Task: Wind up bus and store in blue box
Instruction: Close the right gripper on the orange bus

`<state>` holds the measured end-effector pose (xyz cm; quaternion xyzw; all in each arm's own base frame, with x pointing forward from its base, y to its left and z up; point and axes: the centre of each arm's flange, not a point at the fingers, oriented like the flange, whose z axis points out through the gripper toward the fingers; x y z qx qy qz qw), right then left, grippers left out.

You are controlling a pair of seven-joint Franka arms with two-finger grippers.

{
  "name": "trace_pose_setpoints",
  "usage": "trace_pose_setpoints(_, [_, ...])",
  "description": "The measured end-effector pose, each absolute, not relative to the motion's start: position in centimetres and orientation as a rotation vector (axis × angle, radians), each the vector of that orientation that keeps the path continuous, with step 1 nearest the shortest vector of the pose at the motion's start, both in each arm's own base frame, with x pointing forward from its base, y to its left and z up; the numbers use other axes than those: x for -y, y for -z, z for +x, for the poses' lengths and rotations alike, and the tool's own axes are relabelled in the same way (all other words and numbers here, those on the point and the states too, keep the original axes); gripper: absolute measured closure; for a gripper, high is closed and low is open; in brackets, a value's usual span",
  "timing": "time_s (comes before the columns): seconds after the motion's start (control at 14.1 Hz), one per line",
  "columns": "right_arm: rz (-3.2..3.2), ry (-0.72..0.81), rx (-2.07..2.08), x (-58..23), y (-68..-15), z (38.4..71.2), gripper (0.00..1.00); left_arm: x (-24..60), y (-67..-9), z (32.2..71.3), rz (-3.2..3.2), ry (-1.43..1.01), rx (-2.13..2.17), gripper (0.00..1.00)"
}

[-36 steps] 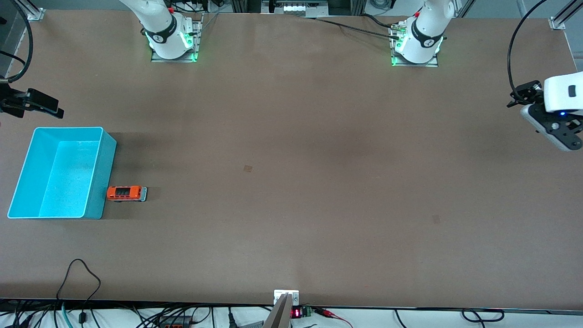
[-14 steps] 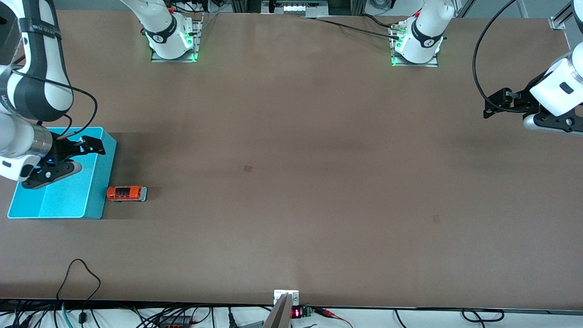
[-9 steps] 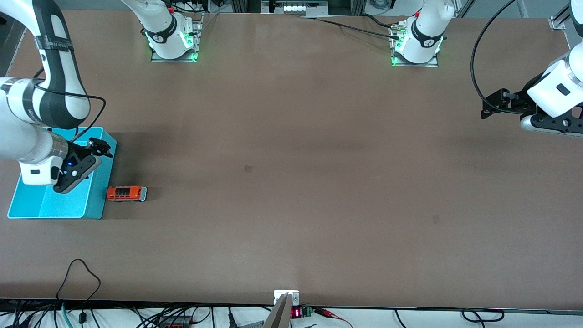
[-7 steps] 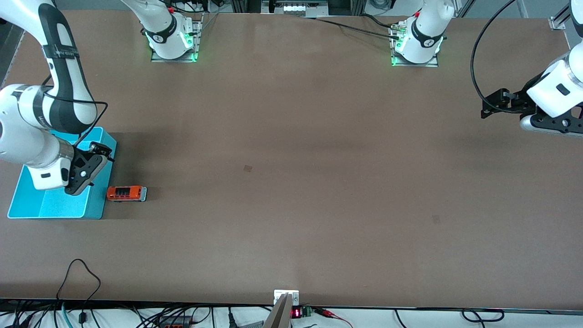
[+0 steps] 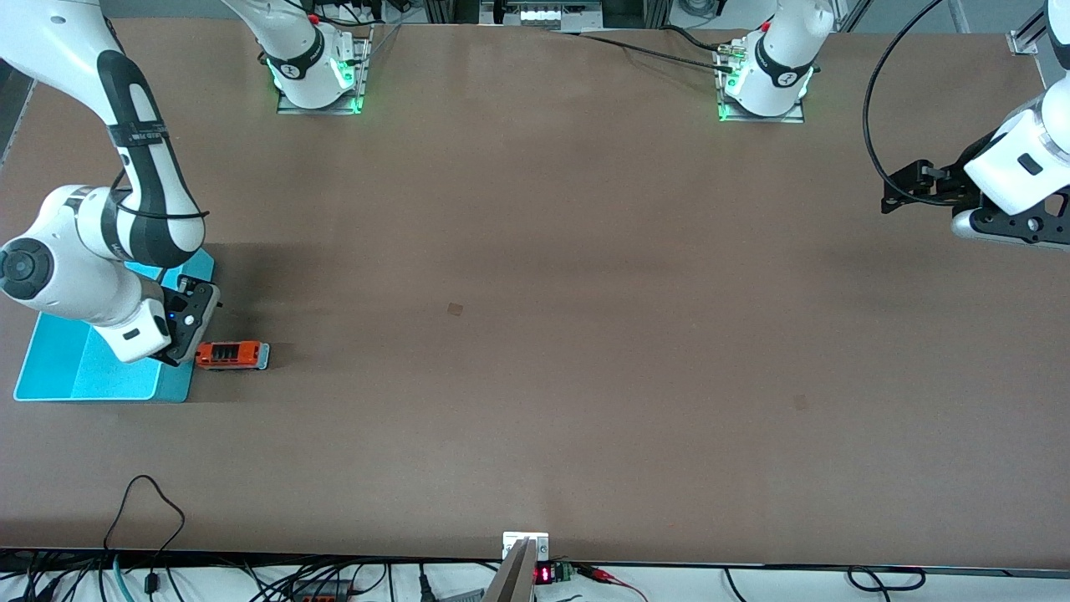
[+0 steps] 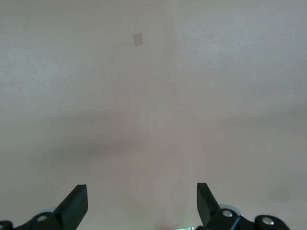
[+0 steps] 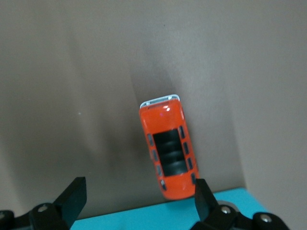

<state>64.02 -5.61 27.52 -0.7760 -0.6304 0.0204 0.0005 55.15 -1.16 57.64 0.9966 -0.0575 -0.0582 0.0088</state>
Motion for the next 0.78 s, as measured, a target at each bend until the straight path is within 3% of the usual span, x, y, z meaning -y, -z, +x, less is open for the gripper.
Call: trace_pose_setpoints(0.78, [-2.364,-0.016,2.104,6.5,-22.6,64.6,0.0,1.1,-57.6,55.1,3.113,0.184,0.179,0.0])
